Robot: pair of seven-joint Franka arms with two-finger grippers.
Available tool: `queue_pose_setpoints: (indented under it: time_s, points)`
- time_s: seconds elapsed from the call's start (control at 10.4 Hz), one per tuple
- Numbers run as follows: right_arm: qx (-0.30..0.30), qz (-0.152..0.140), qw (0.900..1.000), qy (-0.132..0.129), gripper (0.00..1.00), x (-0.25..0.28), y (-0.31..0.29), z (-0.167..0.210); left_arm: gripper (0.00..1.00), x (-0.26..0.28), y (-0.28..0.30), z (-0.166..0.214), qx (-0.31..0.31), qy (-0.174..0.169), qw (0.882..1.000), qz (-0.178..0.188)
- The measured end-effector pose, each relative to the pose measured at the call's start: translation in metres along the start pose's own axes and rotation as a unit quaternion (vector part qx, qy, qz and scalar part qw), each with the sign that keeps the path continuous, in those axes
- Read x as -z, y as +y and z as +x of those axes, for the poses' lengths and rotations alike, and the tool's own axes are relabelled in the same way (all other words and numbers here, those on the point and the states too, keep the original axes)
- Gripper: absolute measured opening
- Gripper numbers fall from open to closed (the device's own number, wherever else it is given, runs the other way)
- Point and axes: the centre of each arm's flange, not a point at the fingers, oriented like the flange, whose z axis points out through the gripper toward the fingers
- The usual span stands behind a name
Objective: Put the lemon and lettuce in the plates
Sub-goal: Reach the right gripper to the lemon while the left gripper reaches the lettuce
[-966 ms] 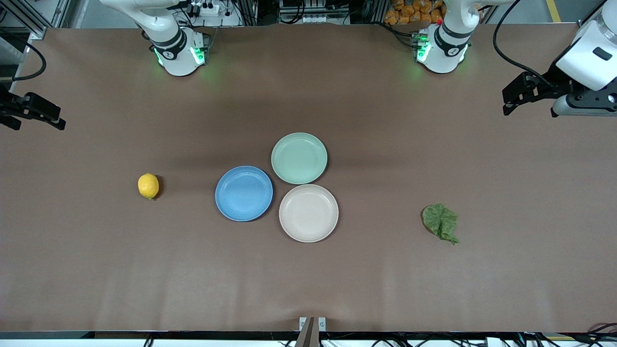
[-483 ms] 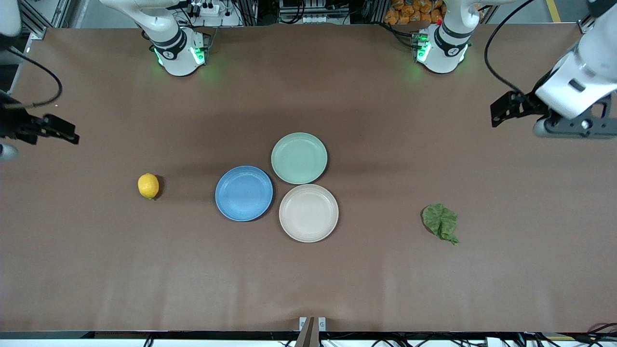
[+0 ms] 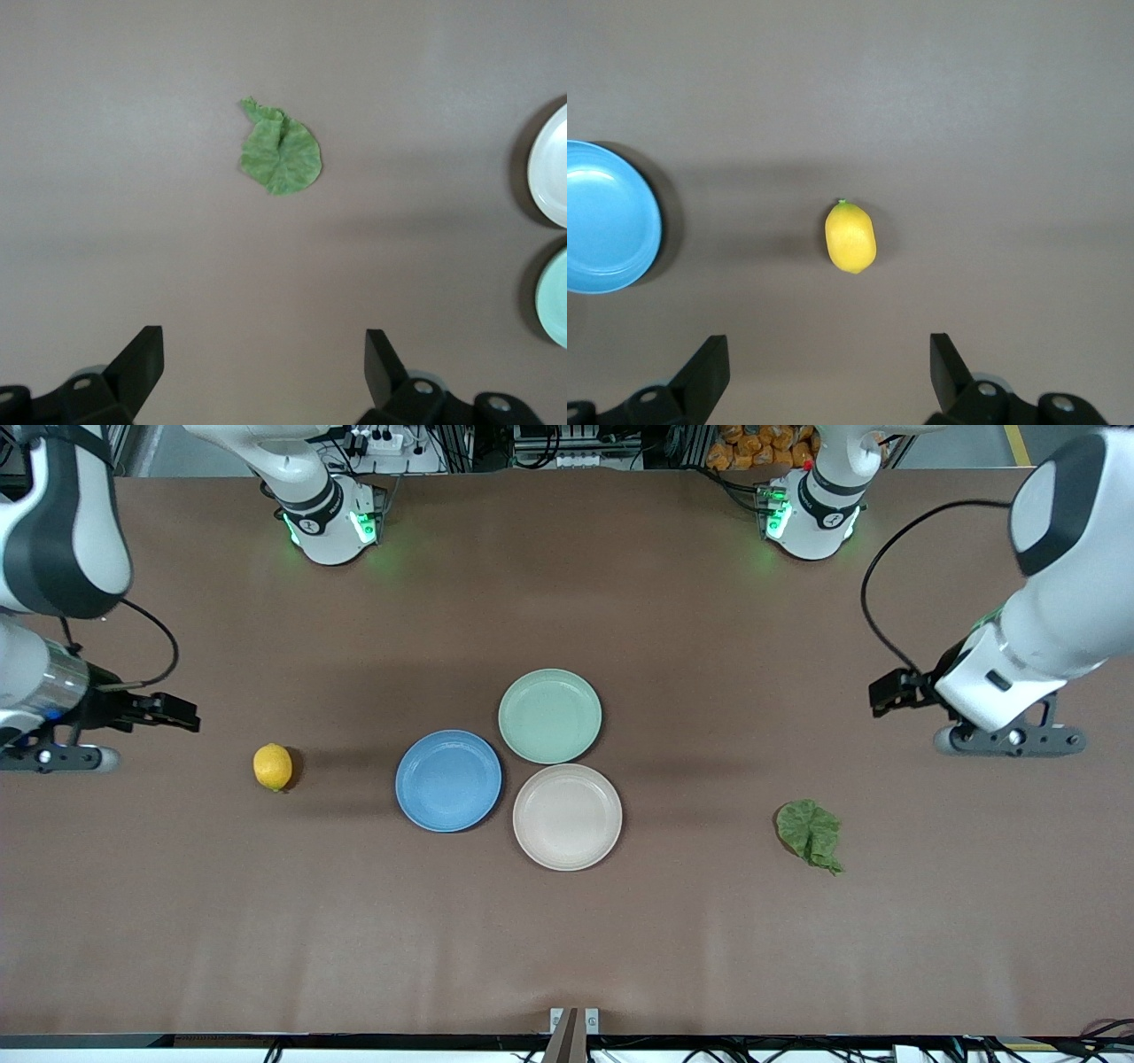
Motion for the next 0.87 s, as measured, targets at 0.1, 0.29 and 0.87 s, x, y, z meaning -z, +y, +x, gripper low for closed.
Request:
queue_pose_setpoints:
  time_s: [0.1, 0.29, 0.87]
  points:
    - [0.000, 0.000, 1.000, 0.001, 1.00, -0.022, 0.000, -0.001, 1.00, -0.018, 0.001, 0.005, 0.002, 0.002, 1.000, -0.001]
    - [-0.001, -0.001, 1.000, 0.013, 1.00, -0.064, 0.001, -0.006, 1.00, -0.055, 0.003, 0.014, 0.011, -0.006, 1.000, -0.002]
    - [-0.009, -0.004, 1.000, 0.016, 1.00, -0.165, 0.010, -0.011, 1.00, -0.163, 0.007, 0.049, 0.012, -0.037, 0.999, -0.006]
